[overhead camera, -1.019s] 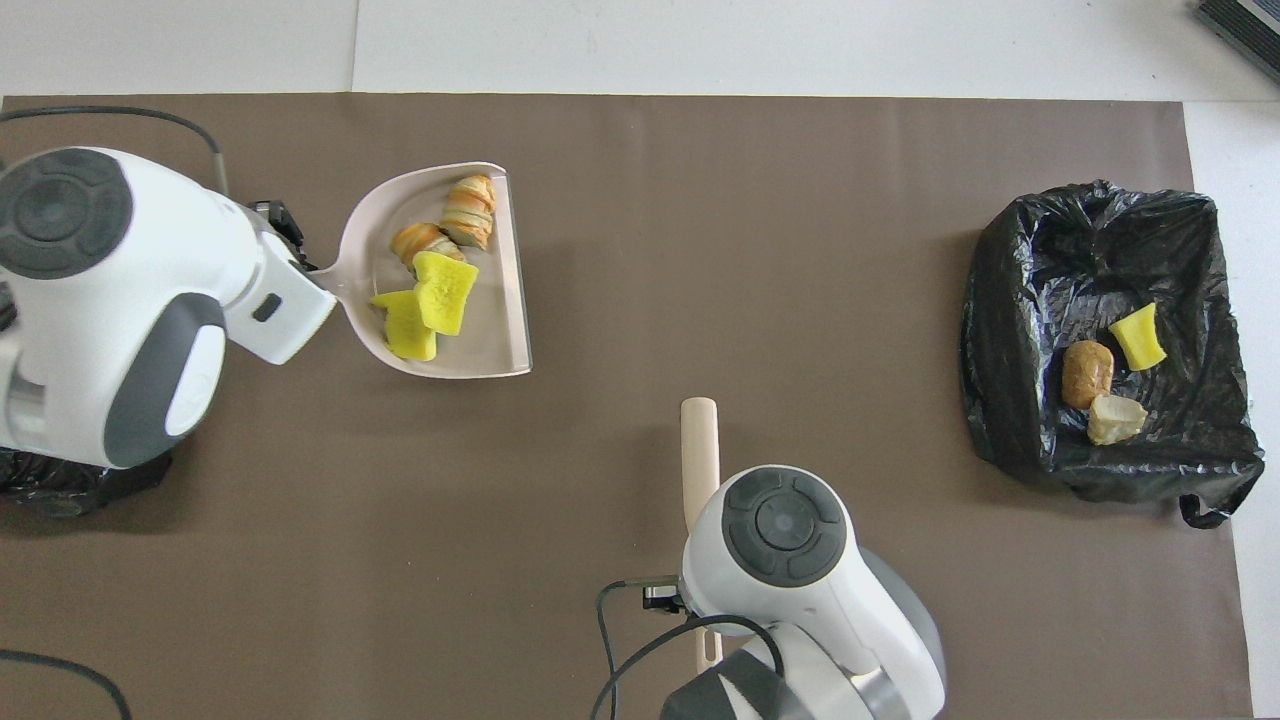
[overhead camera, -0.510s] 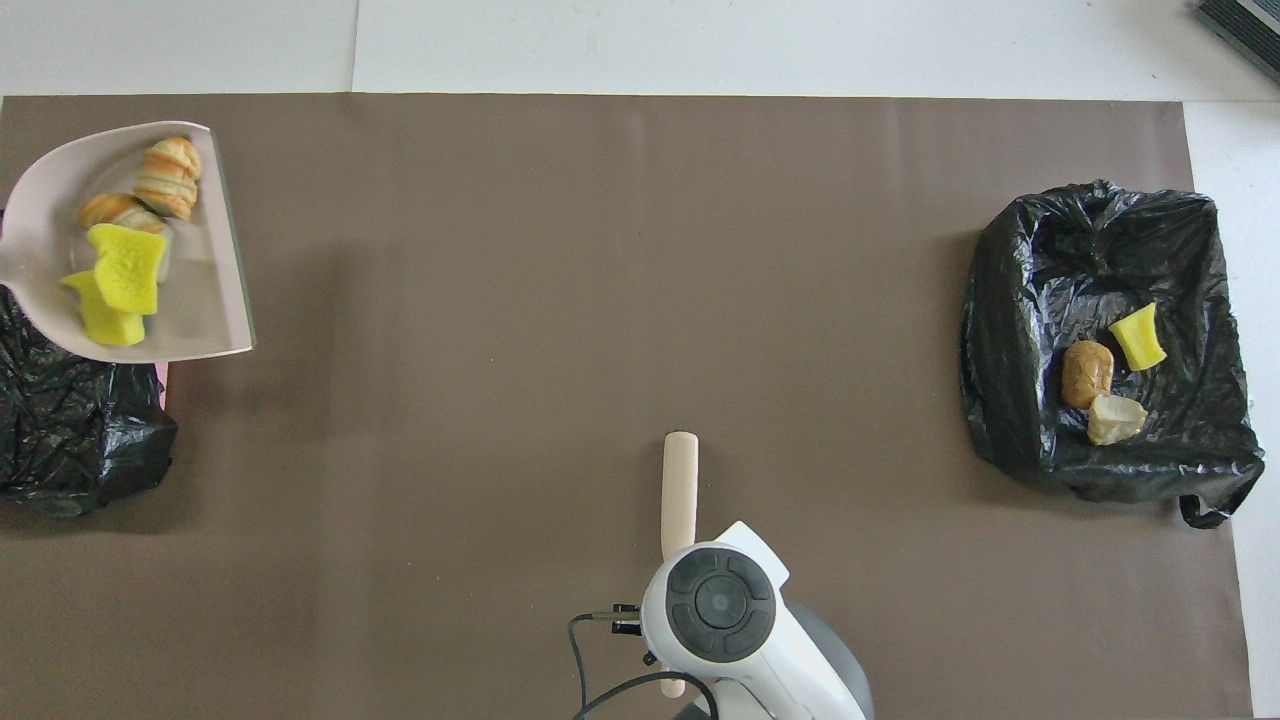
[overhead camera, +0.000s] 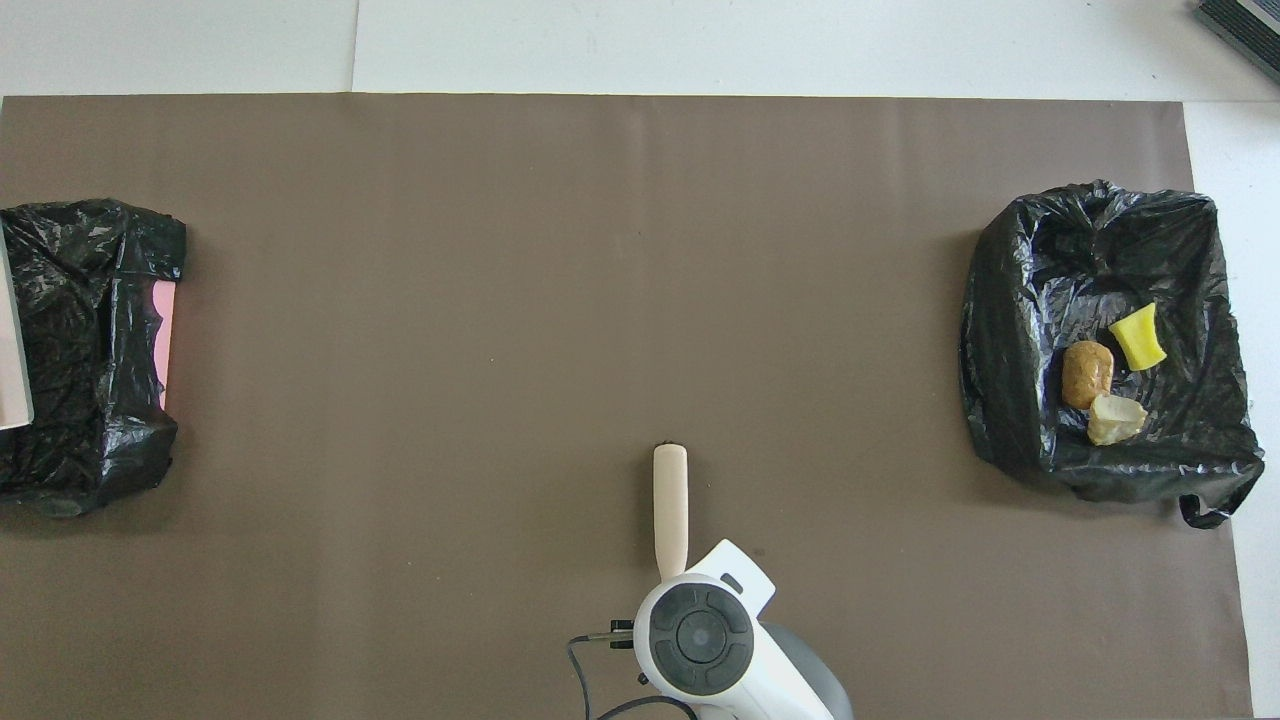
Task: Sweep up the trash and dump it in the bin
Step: 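Carry the dustpan to the left trash bag and tip it with the left gripper, then lift the dustpan back while the right gripper lays the brush down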
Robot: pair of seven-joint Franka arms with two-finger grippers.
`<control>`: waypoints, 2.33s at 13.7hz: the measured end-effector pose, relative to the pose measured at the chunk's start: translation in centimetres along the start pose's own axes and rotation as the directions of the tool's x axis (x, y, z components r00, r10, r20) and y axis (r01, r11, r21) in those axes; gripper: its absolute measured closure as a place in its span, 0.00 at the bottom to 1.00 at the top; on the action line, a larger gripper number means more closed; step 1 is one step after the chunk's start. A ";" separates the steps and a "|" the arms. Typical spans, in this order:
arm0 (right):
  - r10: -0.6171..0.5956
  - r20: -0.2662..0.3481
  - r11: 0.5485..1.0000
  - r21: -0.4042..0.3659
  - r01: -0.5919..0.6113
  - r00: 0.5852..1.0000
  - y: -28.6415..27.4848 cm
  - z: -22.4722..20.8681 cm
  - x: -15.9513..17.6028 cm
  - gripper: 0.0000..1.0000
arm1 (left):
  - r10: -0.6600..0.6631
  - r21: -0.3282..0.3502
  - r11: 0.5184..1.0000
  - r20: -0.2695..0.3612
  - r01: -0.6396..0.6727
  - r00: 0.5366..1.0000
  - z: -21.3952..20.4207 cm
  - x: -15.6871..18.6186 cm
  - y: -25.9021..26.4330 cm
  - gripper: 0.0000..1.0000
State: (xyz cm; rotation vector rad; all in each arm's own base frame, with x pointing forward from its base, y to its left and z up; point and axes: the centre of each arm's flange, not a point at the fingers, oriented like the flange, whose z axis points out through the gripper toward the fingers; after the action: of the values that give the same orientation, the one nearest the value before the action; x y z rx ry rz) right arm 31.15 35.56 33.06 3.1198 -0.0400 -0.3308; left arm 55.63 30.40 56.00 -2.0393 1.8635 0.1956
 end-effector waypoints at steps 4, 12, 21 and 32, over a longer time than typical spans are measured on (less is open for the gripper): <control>-0.003 -0.028 1.000 0.024 0.004 1.000 -0.4 0.4 0.3 0.74 | 0.077 -0.033 0.997 0.181 -0.073 0.980 0.6 0.1 -0.7 0.69; -0.023 -0.043 0.999 0.031 0.024 0.999 -1.2 0.9 0.2 0.45 | 0.139 -0.044 0.990 0.459 -0.134 0.877 0.0 2.6 -2.4 0.69; 0.082 -0.215 0.992 0.108 -0.060 0.973 2.2 -10.6 9.2 0.00 | -0.094 0.091 0.994 0.336 0.067 0.937 -4.0 5.6 -0.9 0.69; 0.174 -0.296 0.984 0.078 -0.158 0.939 17.4 -28.7 16.6 0.00 | -0.605 -0.101 0.794 -0.032 0.600 0.796 -3.6 32.0 0.6 0.69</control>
State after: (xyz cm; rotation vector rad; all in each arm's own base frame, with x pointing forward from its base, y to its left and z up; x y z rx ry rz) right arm 52.93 17.76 57.72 3.1496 -0.3134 0.1531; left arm 58.27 -0.77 48.17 -2.6078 1.1478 0.0364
